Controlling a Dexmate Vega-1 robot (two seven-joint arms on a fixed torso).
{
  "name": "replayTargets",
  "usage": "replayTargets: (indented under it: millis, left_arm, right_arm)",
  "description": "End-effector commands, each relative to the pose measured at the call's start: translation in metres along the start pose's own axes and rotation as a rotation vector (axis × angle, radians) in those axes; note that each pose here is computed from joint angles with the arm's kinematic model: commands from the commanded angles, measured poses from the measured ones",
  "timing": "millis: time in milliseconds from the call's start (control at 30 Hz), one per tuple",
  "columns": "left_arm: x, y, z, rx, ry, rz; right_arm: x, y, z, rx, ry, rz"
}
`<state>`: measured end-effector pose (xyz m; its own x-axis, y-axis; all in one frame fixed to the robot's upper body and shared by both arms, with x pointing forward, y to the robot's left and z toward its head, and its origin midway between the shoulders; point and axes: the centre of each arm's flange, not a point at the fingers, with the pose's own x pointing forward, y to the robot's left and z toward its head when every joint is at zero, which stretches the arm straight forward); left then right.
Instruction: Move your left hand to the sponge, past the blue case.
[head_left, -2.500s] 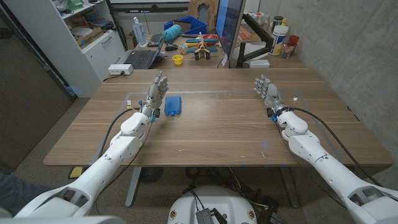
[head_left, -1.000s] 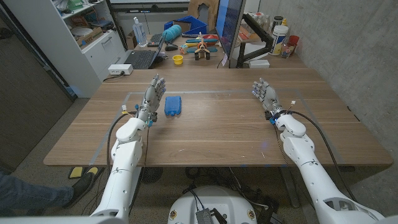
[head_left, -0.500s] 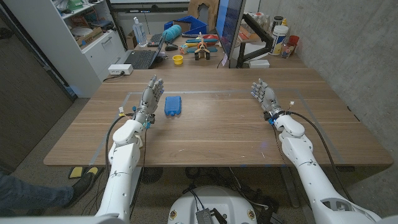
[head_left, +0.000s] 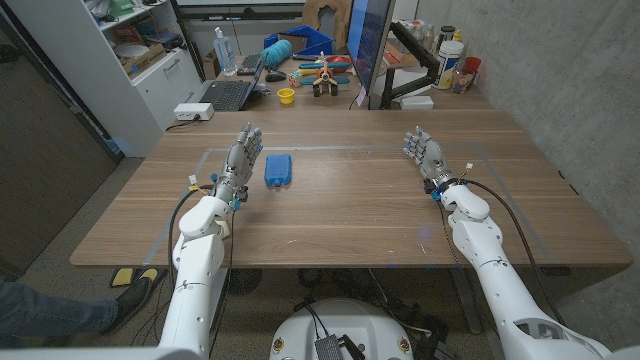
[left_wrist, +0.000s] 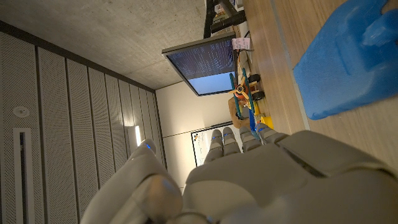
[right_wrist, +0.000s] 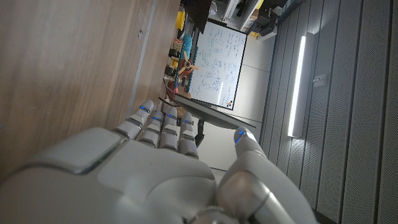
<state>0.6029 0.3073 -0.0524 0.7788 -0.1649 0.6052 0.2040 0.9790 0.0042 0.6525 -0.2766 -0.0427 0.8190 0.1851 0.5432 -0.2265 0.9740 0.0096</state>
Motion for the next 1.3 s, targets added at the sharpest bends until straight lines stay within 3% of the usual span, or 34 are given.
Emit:
replayTargets:
  millis: [33,700,1300]
  left_arm:
    - [-0.014,-0.001,0.003,0.0,-0.019,0.002]
    - [-0.038,-0.001,0.009,0.019,-0.045,0.007]
    - [-0.047,-0.002,0.016,0.021,-0.061,-0.006]
  right_arm:
    - [0.0,0.002,-0.004,0.013,0.002,0.006]
    - [-0.004,0.005,-0.006,0.011,-0.003,0.008]
    - [-0.003,0.001,-0.007,0.017,-0.004,-0.005]
